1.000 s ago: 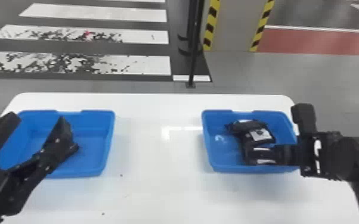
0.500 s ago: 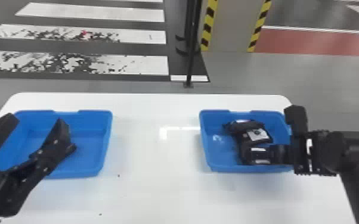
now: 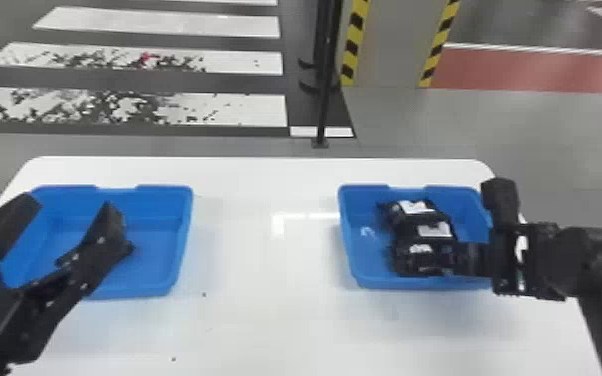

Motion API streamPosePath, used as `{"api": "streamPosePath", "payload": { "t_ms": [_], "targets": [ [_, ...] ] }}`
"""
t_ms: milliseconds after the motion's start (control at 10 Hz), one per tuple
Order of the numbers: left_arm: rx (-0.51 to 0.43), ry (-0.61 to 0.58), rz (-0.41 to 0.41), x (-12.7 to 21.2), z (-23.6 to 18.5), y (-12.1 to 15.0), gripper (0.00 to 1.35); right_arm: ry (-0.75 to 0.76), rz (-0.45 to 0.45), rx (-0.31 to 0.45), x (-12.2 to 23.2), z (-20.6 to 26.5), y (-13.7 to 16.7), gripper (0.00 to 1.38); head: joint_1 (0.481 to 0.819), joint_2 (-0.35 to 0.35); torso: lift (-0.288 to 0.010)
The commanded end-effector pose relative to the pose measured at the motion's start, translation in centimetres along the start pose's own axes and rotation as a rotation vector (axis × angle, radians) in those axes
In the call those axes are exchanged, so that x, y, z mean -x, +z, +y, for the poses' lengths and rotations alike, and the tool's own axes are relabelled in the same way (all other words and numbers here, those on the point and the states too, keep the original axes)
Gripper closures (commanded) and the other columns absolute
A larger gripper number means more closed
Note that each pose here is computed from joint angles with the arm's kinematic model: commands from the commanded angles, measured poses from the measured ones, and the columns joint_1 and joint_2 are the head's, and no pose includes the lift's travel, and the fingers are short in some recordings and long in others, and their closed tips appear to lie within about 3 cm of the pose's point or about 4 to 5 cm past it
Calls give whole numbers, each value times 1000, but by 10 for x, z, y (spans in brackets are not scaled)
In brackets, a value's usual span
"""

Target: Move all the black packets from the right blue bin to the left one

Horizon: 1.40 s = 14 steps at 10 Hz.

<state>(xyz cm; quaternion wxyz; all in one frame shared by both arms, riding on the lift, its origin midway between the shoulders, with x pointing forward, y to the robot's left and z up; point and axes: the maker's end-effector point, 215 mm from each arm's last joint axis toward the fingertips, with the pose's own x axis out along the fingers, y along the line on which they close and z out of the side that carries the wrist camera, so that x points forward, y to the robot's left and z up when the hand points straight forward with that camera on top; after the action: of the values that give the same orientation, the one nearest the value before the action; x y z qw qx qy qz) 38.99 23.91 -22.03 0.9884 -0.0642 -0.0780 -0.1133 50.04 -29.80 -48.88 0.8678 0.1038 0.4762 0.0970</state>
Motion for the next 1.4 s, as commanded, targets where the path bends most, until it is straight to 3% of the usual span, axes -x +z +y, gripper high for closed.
{"api": "streamPosePath", "payload": {
  "t_ms": [0, 400, 600, 700, 900, 1000, 1300],
  "targets": [
    [-5, -2, -18, -1, -1, 6, 177, 41, -73, -26, 8, 5, 6, 1142, 695, -75, -140],
    [-15, 5, -47, 1, 1, 14, 177, 162, -304, -66, 56, 25, 45, 1144, 695, -62, -140],
    [-37, 7, -78, 1, 0, 24, 177, 364, -480, -82, 84, 70, 90, 1144, 695, -58, -140],
    [-34, 3, -76, -1, -1, 23, 177, 545, -532, -91, 92, 110, 111, 1144, 695, -37, -140],
    [-24, -12, -83, -4, -8, 25, 177, 872, -554, -19, 121, 228, 125, 1144, 695, 20, -140],
    [-19, -19, -85, -5, -11, 25, 173, 1033, -517, -34, 128, 275, 117, 1144, 695, 74, -140],
    [22, -64, -51, -14, -33, 15, 177, 1189, -425, -1, 135, 343, 88, 1144, 673, 219, -140]
  ]
}}
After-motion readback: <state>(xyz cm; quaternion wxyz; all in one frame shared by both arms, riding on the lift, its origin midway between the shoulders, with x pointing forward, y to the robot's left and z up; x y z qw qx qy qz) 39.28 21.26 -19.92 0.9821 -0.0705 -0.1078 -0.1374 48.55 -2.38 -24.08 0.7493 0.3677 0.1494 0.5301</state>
